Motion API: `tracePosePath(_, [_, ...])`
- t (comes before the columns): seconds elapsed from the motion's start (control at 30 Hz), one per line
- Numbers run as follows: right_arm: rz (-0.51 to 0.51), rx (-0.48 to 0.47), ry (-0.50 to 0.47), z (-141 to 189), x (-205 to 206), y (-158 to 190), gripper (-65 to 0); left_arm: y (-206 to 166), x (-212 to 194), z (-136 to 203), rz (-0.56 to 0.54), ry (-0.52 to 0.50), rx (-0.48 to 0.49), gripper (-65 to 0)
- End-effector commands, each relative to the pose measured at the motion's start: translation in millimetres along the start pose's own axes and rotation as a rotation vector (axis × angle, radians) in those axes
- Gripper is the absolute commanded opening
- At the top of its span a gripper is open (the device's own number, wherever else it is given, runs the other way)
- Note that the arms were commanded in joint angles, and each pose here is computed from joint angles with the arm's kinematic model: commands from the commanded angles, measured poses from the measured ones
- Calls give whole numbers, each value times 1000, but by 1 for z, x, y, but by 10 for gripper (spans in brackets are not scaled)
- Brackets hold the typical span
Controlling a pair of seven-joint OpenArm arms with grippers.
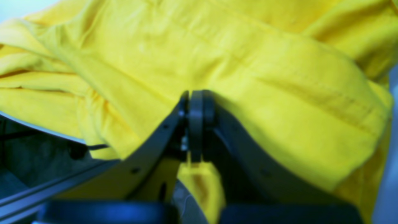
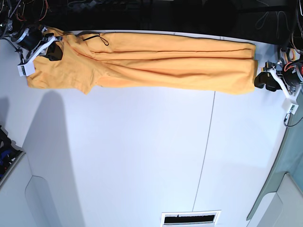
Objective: Layout the t-shirt on the table in an organized manner, then fold the t-shirt properly
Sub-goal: 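Regrasp the folded shirt ends with both grippers and straighten the strip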
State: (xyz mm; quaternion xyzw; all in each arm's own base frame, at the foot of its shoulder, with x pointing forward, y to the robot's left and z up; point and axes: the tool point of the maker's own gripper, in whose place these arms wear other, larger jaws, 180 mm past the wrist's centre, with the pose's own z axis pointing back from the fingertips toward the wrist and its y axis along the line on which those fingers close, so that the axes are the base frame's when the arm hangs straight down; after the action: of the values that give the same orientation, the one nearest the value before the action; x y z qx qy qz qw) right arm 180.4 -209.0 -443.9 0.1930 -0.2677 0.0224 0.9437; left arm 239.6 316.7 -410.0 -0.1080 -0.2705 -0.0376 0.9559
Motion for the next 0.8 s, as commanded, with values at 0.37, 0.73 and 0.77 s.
tracePosePath(0.37, [18, 3, -38, 4, 13, -2, -650, 4, -2, 5, 82, -44, -26, -269])
tracePosePath(0.73, [18, 2, -30, 4, 11, -2, -650, 3, -33, -10, 116, 14, -3, -242])
tracePosePath(0.77, [18, 2, -29, 4, 11, -2, -650, 5, -35, -10, 114, 18, 4, -242])
